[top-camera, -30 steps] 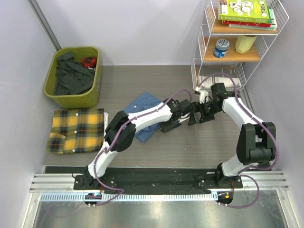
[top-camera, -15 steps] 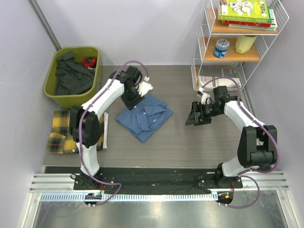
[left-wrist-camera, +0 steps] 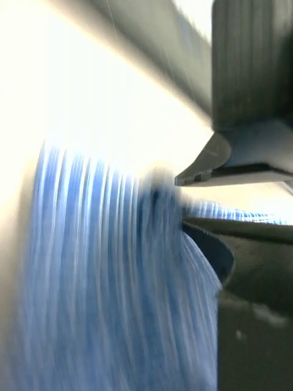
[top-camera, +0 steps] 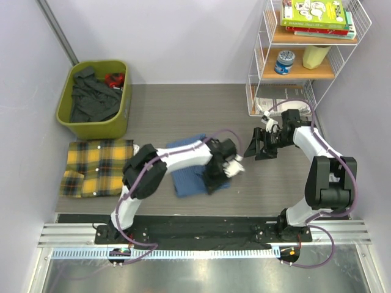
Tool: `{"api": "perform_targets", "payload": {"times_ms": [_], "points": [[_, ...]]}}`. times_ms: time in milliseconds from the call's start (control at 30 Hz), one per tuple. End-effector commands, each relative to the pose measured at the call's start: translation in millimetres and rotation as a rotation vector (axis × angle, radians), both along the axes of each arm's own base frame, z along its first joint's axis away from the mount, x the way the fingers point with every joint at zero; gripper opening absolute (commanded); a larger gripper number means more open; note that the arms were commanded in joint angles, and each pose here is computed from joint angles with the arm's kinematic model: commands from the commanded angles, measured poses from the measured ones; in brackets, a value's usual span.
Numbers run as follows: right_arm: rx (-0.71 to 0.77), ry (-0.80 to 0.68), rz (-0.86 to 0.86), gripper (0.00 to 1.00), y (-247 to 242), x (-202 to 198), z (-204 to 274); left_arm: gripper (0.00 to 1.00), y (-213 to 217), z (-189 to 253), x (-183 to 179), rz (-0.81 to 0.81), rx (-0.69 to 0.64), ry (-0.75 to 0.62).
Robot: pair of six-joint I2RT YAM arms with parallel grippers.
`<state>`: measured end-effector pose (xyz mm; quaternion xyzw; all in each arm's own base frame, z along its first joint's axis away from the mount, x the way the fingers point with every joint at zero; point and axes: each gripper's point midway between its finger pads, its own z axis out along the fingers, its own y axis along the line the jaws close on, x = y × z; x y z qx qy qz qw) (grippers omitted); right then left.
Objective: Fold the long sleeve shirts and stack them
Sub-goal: Fold the shirt
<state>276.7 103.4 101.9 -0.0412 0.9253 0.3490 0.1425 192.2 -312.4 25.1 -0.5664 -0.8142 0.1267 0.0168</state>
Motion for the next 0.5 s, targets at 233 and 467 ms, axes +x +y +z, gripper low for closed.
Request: {"api": "perform_targets", "payload": {"times_ms": [233,467], "points": [[0.020,-0.044,0.098,0.80,30,35,4,0.46,-20,148,24,0.230,-0.488,0.090],[-0.044,-0.089,0.260,0.79,96,33,-11,0.44,78,98,109,0.356,-0.347,-0.043]]}}
